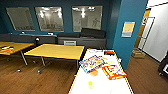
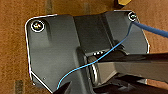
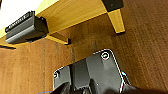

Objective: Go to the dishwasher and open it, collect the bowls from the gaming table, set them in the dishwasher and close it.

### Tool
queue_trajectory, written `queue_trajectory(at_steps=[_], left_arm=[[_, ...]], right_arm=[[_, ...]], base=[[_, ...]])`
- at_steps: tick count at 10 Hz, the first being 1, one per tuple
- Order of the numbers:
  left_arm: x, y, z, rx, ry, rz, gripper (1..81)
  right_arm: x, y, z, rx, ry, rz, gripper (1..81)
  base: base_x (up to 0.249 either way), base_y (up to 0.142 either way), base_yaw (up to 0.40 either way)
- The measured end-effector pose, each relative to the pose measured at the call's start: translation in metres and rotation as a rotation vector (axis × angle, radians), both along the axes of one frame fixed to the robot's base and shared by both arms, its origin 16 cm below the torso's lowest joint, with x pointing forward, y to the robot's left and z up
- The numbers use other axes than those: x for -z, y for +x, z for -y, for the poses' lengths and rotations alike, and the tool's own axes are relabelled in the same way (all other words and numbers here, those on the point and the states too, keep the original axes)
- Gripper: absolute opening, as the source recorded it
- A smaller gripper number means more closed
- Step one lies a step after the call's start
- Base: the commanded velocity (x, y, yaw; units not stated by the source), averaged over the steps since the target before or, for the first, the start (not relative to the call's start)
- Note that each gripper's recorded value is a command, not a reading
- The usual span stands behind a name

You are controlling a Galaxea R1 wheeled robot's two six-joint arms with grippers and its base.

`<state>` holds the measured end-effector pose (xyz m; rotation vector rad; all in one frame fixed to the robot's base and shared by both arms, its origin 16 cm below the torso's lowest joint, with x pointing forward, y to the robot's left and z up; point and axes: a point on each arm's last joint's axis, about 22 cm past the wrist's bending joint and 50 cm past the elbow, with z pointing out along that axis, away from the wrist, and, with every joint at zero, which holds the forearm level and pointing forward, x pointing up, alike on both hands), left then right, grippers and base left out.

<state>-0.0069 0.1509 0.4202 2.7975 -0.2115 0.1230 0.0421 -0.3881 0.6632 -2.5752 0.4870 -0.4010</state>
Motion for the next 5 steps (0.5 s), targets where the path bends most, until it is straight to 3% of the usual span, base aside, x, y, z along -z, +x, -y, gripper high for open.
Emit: queue_trajectory(at_steps=[3,5], left_arm=[[0.002,-0.019,0.001,-0.002,-0.001,-0.058,81.1],[0.002,-0.02,0.001,-0.003,-0.002,-0.062,81.1]], right_arm=[[-0.057,0.043,0.029,0.068,-0.01,0.003,81.1],[-0.081,0.109,0.027,0.107,0.011,0.098,81.1]], base=[[0.0,0.0,0.0],[0.0,0.0,0.0]])
